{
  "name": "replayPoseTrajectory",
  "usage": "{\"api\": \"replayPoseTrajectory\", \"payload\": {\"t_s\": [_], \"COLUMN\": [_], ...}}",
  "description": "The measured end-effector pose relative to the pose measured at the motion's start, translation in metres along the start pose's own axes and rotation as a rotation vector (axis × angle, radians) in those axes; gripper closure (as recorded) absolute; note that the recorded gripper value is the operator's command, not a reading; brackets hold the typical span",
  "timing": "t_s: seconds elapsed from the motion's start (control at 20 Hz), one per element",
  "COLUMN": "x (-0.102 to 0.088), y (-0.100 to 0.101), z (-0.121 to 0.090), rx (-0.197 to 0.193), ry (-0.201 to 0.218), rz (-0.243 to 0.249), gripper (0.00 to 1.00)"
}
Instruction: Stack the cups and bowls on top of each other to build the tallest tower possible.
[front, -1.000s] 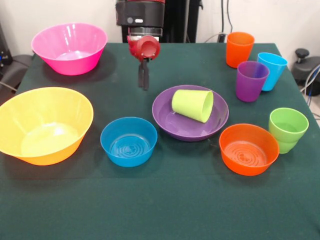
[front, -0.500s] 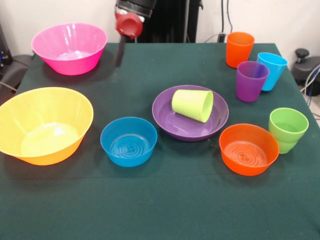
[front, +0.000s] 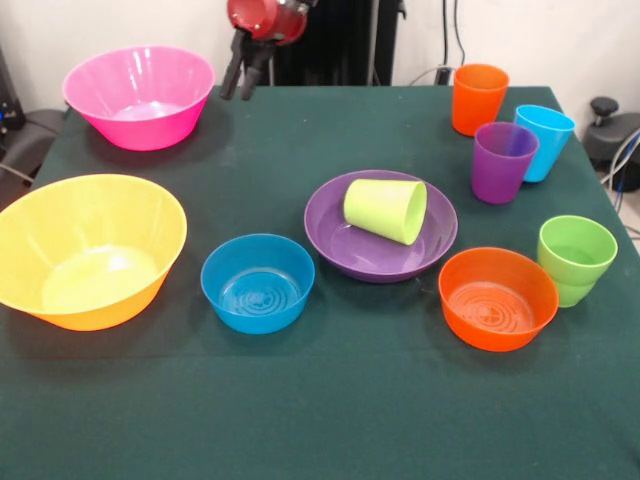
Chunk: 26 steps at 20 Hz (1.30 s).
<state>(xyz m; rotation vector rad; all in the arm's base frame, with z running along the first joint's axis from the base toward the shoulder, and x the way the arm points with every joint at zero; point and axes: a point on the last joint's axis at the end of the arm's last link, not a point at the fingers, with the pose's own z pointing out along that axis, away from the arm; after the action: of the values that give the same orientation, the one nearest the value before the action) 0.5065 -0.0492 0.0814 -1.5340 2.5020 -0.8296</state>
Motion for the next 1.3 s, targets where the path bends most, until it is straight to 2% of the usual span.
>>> {"api": "replayPoseTrajectory", "payload": {"t_s": [0.15,0.25,0.35,0.5,0.55,0.65,0.75,0.85,1.0,1.1,1.2,1.3], "x": [-0.024,-0.03,-0.044,-0.05,-0.055,-0.056,-0.057,-0.057,-0.057,-0.058,-0.06,-0.064], "y": [-0.003,-0.005,-0.009,-0.012,-0.016,-0.017,-0.02,-0.022,-0.028,-0.035,-0.037,-0.04], "z": [-0.005,-0.006,-0.01,-0.012,-0.013,-0.014,-0.017,-0.018,-0.022,-0.025,-0.026,-0.027], "rx": [0.007,0.01,0.022,0.027,0.031,0.034,0.04,0.043,0.057,0.08,0.093,0.123], "ry": [-0.024,-0.031,-0.049,-0.061,-0.072,-0.079,-0.088,-0.092,-0.095,-0.09,-0.087,-0.08], "rz": [0.199,0.256,0.381,0.448,0.519,0.571,0.655,0.703,0.802,0.879,0.921,1.003], "gripper": [0.0,0.0,0.0,0.0,0.0,0.0,0.0,0.0,0.0,0.0,0.0,0.0]}}
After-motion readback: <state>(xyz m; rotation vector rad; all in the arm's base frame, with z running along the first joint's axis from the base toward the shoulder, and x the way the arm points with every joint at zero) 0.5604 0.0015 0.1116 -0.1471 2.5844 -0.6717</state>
